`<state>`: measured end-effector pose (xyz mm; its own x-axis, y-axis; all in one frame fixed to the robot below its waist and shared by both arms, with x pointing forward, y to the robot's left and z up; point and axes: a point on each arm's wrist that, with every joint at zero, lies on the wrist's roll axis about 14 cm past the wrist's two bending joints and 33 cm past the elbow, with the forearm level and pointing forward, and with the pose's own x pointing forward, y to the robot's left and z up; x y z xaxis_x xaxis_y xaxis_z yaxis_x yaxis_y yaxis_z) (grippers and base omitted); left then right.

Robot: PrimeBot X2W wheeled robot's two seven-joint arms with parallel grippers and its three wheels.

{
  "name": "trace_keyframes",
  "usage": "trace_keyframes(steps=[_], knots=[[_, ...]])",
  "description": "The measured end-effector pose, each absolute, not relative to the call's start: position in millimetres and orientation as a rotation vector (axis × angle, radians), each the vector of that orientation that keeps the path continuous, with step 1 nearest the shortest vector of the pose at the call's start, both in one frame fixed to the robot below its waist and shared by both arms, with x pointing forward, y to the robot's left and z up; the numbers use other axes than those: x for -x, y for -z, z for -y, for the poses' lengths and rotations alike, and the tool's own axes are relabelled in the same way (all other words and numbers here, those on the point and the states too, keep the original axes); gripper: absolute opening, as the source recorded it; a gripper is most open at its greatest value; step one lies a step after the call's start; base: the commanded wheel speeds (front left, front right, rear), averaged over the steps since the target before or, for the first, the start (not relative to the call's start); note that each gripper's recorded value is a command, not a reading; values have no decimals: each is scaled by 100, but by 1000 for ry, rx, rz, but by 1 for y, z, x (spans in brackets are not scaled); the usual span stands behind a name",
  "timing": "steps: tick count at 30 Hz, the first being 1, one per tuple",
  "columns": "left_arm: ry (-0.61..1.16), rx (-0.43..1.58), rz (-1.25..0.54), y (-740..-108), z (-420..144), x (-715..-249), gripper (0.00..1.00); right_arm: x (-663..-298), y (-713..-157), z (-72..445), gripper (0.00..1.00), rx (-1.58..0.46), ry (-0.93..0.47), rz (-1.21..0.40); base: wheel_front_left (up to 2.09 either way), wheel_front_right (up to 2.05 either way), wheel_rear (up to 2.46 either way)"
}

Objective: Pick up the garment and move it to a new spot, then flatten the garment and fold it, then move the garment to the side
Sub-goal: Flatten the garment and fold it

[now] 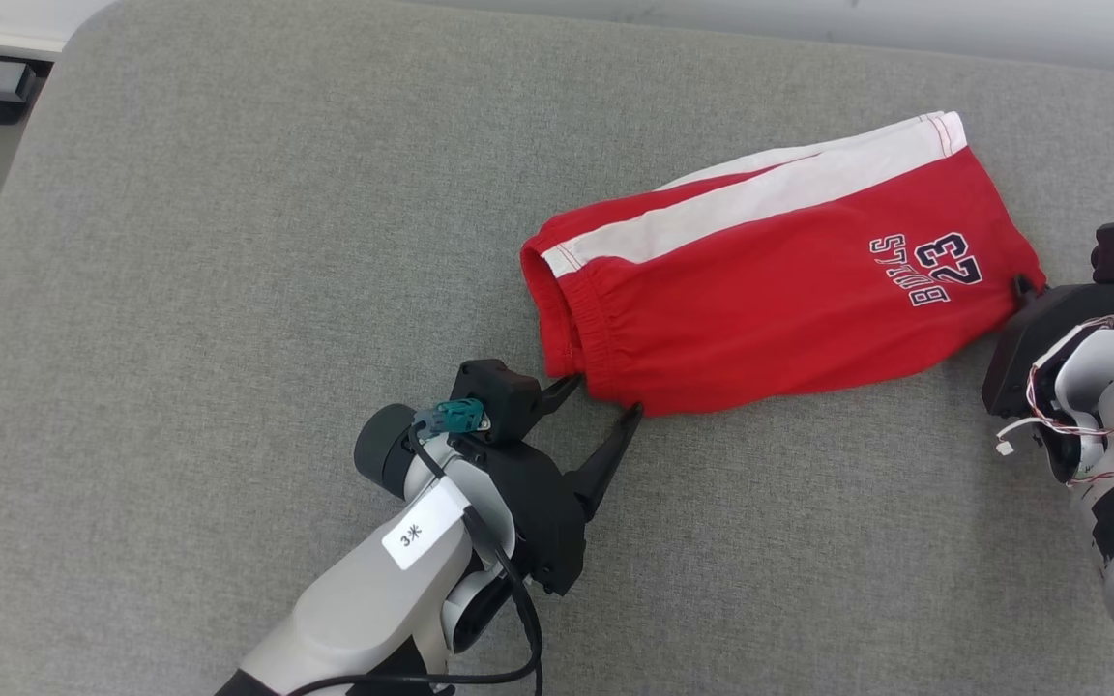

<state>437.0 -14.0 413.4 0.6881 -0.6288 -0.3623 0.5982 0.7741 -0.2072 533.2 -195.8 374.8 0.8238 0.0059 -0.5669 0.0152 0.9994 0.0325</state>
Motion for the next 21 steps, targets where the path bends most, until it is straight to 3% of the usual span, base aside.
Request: trace_keyframes(steps=[5,7,9,14,21], knots=[[703,82,-400,-422,18,-436,100,-532,-376,196,0,-36,6,-604,0,0,0],[703,83,-396,-423,18,-436,92,-531,-376,196,0,-36,7,-606,0,0,0],[707,79,-395,-424,19,-435,45,-530,-376,196,0,-36,8,-610,0,0,0],[709,66,-399,-422,20,-432,0,-529,-376,197,0,-37,10,-611,0,0,0],[698,53,-412,-417,18,-432,0,-529,-377,199,0,-39,14,-604,0,0,0]])
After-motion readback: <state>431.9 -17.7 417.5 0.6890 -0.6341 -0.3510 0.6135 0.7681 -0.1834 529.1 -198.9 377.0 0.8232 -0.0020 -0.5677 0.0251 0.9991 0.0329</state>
